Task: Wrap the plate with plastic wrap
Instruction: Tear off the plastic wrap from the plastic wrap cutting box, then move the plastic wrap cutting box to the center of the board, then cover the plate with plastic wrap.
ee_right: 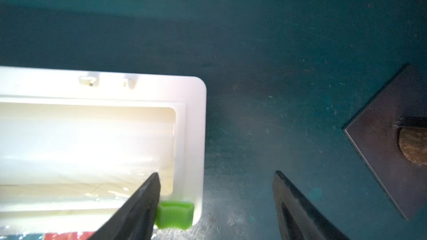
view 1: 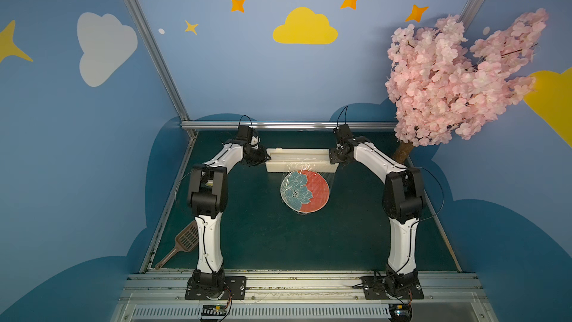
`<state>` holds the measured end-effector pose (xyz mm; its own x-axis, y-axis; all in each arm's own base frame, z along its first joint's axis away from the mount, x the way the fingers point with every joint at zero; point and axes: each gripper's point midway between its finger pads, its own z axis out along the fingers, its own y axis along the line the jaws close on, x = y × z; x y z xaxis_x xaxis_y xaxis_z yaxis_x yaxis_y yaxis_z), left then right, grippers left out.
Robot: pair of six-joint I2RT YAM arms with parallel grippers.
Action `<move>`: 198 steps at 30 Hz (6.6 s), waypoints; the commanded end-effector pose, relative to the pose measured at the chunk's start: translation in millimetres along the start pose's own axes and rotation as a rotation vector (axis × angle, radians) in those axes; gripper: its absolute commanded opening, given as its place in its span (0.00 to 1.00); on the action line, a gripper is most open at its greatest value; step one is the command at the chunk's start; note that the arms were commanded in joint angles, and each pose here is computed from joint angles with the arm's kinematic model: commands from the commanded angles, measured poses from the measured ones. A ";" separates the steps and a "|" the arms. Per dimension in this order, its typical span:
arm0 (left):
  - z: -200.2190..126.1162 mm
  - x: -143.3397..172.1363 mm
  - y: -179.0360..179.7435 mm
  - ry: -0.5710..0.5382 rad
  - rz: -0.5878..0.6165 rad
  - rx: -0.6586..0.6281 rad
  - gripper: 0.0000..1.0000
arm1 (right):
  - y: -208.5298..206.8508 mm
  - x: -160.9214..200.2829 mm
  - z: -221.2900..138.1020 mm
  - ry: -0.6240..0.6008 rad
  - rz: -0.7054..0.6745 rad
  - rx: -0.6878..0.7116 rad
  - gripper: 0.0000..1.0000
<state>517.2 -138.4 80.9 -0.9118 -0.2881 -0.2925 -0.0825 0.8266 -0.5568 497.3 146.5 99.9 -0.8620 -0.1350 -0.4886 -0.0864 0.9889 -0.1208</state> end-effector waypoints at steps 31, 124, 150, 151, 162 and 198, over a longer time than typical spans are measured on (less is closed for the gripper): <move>9.3 22.4 -55.7 0.085 -0.070 0.221 0.56 | 55.6 5.9 -9.6 0.213 0.288 -0.652 0.75; -16.9 47.0 -77.1 0.032 0.024 0.162 0.03 | 42.9 98.3 -15.9 0.305 0.605 -0.777 0.64; 9.3 51.8 -78.6 0.076 -0.030 0.152 0.03 | 62.1 54.4 15.5 0.240 0.452 -0.813 0.63; 10.1 53.5 -77.7 0.081 -0.030 0.147 0.03 | 63.2 57.0 17.4 0.244 0.455 -0.818 0.63; 11.8 54.9 -75.1 0.085 -0.027 0.130 0.03 | 84.2 48.6 18.2 0.251 0.540 -0.928 0.58; -24.0 42.7 -89.7 0.043 0.120 0.166 0.57 | 66.8 28.0 -34.5 0.066 0.379 -0.739 0.00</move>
<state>484.3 -205.3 121.0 -0.9287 -0.1645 -0.3322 0.0668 0.8073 -0.5864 450.2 212.0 97.3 -0.9322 0.2120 -0.2935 -0.0432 0.7398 0.6715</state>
